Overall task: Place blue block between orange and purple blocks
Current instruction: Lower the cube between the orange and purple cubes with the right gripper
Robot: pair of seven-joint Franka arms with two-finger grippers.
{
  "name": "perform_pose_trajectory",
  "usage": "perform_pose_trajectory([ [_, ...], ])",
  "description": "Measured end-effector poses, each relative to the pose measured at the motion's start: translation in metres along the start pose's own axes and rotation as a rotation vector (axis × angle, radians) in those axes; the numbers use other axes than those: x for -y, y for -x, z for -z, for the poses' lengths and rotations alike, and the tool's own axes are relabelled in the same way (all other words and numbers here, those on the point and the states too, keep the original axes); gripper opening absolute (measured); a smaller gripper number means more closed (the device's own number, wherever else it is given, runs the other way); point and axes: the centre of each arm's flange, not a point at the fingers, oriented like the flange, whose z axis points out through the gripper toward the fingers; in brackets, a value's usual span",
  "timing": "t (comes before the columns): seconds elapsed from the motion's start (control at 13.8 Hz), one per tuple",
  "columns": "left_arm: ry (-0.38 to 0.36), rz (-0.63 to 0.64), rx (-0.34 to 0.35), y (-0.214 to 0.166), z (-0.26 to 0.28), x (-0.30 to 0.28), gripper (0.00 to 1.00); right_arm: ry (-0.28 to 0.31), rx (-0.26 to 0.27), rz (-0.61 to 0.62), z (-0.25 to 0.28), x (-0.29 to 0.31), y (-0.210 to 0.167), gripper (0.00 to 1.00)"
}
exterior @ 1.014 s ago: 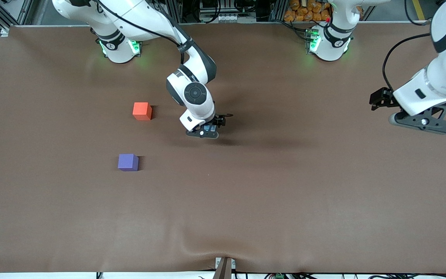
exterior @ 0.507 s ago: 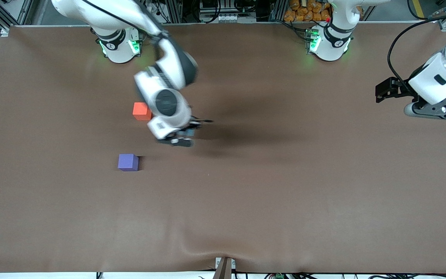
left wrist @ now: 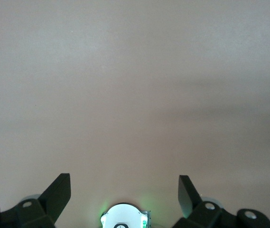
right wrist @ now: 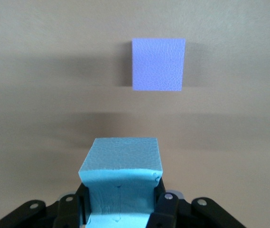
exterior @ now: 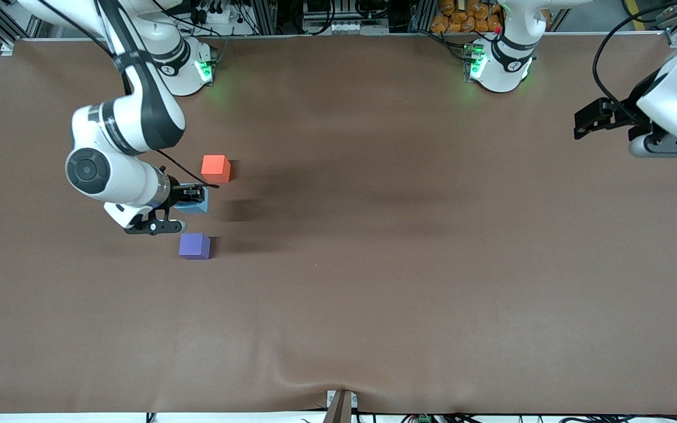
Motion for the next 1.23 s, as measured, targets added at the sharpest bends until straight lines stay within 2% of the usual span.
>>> perform_pose_trajectory([
  [0.29,0.002,-0.056,0.005,0.001,-0.002,0.013,1.00,-0.003,-0.058,0.002,-0.043,-0.015,0.009,0.52],
  [0.65,0.002,-0.064,0.002,0.000,-0.003,0.016,1.00,-0.002,-0.071,-0.006,-0.069,-0.021,0.008,0.52],
  [0.87,-0.004,-0.063,-0.016,-0.003,-0.004,0.016,1.00,0.001,-0.052,-0.010,-0.089,-0.022,0.007,0.52],
  [1.01,-0.039,-0.065,-0.049,-0.008,-0.006,0.016,1.00,0.000,-0.037,-0.033,-0.097,-0.024,0.009,0.52],
  [1.23,-0.066,-0.119,-0.067,-0.009,-0.006,0.009,1.00,0.001,-0.028,-0.083,-0.104,-0.019,0.012,0.52],
])
